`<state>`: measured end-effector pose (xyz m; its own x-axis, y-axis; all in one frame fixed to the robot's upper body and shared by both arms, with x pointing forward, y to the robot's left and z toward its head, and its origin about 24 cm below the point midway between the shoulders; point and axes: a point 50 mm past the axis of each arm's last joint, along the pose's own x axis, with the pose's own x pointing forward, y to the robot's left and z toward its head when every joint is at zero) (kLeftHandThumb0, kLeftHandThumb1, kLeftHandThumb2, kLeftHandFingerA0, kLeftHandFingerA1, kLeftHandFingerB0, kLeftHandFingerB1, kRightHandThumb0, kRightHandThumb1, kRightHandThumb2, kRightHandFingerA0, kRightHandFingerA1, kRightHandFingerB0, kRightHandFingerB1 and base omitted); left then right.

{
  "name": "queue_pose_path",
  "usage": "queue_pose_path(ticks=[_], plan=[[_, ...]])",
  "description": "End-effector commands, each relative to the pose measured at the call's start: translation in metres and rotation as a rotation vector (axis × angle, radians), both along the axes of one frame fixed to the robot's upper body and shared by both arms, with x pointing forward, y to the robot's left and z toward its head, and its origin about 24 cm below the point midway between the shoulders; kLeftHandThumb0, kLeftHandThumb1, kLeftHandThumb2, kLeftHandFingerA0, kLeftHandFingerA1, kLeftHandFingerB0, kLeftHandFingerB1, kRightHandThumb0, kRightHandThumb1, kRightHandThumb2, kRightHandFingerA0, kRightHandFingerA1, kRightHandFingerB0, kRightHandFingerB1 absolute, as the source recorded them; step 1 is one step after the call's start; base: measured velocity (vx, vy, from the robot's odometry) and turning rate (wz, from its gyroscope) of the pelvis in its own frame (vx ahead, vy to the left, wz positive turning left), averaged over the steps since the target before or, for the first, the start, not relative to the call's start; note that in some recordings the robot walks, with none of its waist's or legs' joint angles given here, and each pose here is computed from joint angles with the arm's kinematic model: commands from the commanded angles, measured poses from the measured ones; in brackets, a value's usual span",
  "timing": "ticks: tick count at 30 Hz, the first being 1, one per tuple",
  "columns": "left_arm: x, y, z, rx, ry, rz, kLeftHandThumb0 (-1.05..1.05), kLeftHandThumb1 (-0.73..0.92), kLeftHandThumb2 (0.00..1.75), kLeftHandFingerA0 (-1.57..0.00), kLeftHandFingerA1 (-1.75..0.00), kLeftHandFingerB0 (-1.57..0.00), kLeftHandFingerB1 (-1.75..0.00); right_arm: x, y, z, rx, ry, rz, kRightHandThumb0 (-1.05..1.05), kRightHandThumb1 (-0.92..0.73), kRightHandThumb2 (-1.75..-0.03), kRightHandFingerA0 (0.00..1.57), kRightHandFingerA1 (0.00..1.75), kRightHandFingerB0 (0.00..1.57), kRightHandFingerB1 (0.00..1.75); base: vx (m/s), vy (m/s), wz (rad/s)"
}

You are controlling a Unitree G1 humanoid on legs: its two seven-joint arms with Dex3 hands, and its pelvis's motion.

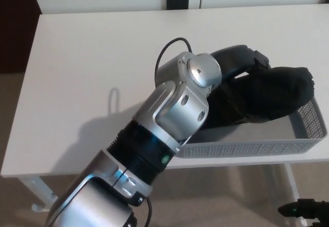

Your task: The robot walk towards a table in front and pick up a black pencil case on the left hand side and put the pencil case into a small container on the right hand side

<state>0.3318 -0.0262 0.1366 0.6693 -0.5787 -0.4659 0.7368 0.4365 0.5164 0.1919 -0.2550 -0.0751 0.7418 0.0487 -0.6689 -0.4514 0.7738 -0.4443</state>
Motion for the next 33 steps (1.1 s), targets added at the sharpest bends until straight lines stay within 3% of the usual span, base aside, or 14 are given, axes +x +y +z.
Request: queue_pose_path(ticks=[1,13,16,18,19,20,21,22,23,24,25,26,27,33], plan=[[-0.012,-0.036,0.017,-0.081,-0.042,-0.053,-0.21,0.69,0.79,-0.84,-1.47,-0.66,-1.12,0.002,-0.005,0.001,-0.037,0.016,0.013,-0.38,-0.65,-0.58,0.68,0.43,0.53,0.38,0.0,0.0,0.0],[-0.009,-0.04,0.03,-0.084,-0.071,-0.058,-0.2,0.64,0.86,-0.82,-1.5,-0.68,-1.22,0.007,-0.004,0.006,-0.033,0.011,0.035,-0.38,-0.66,-0.6,0.66,0.43,0.52,0.39,0.0,0.0,0.0],[-0.008,-0.045,0.043,-0.083,-0.087,-0.054,-0.18,0.67,0.72,-0.84,-1.26,-0.75,-0.85,0.01,-0.003,0.008,-0.033,0.006,0.043,-0.38,-0.67,-0.6,0.63,0.42,0.52,0.38,0.0,0.0,0.0],[-0.008,-0.047,0.047,-0.088,-0.09,-0.053,-0.18,0.71,0.73,-0.91,-1.22,-0.8,-0.76,0.011,-0.002,0.009,-0.036,0.005,0.045,-0.38,-0.67,-0.6,0.63,0.42,0.52,0.39,0.0,0.0,0.0],[-0.007,-0.048,0.049,-0.088,-0.098,-0.057,-0.25,0.77,0.63,-0.99,-0.99,-0.75,-0.52,0.013,-0.003,0.01,-0.034,-0.005,0.041,-0.38,-0.66,-0.6,0.63,0.43,0.52,0.39,0.0,0.0,0.0],[-0.006,-0.049,0.049,-0.087,-0.091,-0.056,-0.41,0.68,0.6,-0.83,-0.7,-0.52,-0.4,0.014,-0.003,0.011,-0.036,-0.007,0.041,-0.38,-0.67,-0.6,0.64,0.43,0.53,0.39,0.0,0.0,0.0],[-0.008,-0.05,0.049,-0.052,-0.091,-0.088,-0.8,0.45,0.73,-0.09,-0.4,-0.03,-0.14,0.014,-0.003,0.01,-0.036,-0.007,0.039,-0.37,-0.67,-0.6,0.67,0.43,0.54,0.39,0.0,0.0,0.0],[-0.01,-0.051,0.048,0.0,-0.107,-0.139,-0.8,0.45,0.73,-0.09,-0.4,-0.03,-0.14,0.013,-0.003,0.01,-0.034,-0.005,0.037,-0.37,-0.67,-0.6,0.67,0.43,0.54,0.39,0.0,0.0,0.0],[-0.01,-0.052,0.047,0.03,-0.116,-0.154,-0.78,0.45,0.86,0.0,-0.14,0.0,-0.06,0.013,-0.002,0.01,-0.042,-0.006,0.044,-0.38,-0.67,-0.6,0.66,0.43,0.54,0.39,0.0,0.0,0.0],[-0.01,-0.051,0.046,0.038,-0.112,-0.164,-0.84,0.48,0.87,0.0,-0.05,0.0,0.0,0.013,-0.002,0.01,-0.043,-0.006,0.046,-0.38,-0.67,-0.6,0.66,0.43,0.53,0.39,0.0,0.0,0.0],[-0.011,-0.051,0.045,0.039,-0.106,-0.168,-0.9,0.57,0.59,0.0,0.0,0.0,0.0,0.013,-0.002,0.01,-0.041,-0.007,0.045,-0.38,-0.67,-0.6,0.66,0.43,0.53,0.39,0.0,0.0,0.0],[-0.011,-0.051,0.043,0.038,-0.097,-0.172,-0.9,0.57,0.59,0.0,0.0,0.0,0.0,0.013,-0.002,0.01,-0.039,-0.007,0.042,-0.38,-0.67,-0.6,0.66,0.43,0.53,0.39,0.0,0.0,0.0],[-0.012,-0.051,0.041,0.038,-0.094,-0.175,-0.89,0.48,0.86,0.0,0.0,0.0,0.0,0.012,-0.002,0.01,-0.037,-0.007,0.043,-0.38,-0.68,-0.6,0.64,0.43,0.52,0.39,0.0,0.0,0.0],[-0.011,-0.044,0.039,0.034,-0.092,-0.166,-0.93,0.5,0.91,0.0,0.0,0.0,0.0,0.013,-0.003,0.012,-0.039,-0.002,0.045,-0.37,-0.67,-0.6,0.64,0.43,0.53,0.39,0.0,0.0,0.0]])
